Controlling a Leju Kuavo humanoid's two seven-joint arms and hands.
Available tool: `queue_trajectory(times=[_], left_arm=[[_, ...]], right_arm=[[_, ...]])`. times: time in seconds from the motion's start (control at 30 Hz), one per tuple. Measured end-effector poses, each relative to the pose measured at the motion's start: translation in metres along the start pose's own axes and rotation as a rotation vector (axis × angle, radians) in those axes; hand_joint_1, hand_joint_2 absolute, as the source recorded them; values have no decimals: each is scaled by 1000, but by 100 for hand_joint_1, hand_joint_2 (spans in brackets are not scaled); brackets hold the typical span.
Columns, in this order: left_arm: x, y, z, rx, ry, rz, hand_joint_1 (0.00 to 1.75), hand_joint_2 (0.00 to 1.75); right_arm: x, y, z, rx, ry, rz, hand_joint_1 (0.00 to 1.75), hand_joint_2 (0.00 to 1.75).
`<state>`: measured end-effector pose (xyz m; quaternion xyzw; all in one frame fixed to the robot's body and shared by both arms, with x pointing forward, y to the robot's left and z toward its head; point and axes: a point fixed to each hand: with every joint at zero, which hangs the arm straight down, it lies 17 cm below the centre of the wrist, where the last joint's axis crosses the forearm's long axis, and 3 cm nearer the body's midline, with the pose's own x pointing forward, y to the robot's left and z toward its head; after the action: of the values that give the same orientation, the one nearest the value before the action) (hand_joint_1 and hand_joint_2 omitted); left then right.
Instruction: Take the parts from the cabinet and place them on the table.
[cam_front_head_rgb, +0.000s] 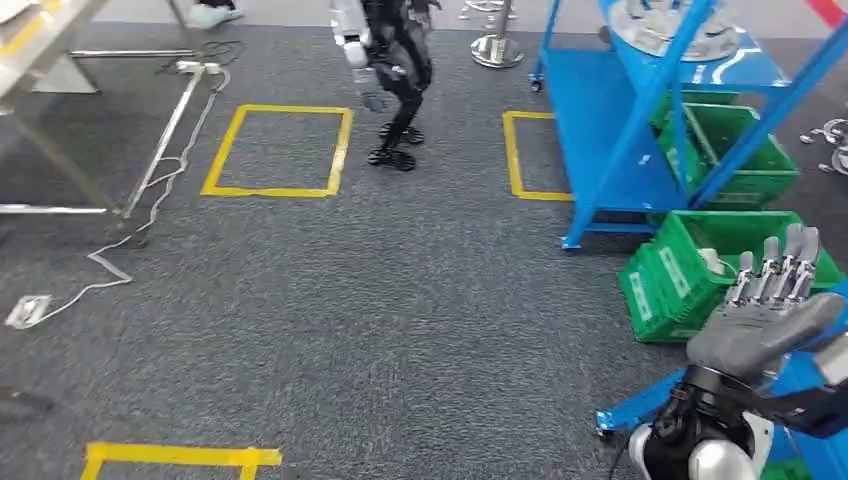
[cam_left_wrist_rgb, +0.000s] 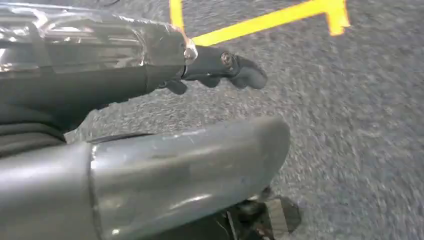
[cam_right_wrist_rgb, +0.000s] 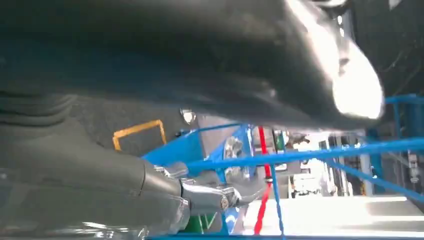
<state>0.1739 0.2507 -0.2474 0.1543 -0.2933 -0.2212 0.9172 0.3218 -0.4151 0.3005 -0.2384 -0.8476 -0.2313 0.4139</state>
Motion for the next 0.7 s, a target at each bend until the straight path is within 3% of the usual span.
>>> queue_trajectory(times=[0.7], left_arm=[[-12, -1, 3, -10, 20, -21, 0, 0]], right_arm=[[0, -8, 4, -17, 9, 10, 0, 0]])
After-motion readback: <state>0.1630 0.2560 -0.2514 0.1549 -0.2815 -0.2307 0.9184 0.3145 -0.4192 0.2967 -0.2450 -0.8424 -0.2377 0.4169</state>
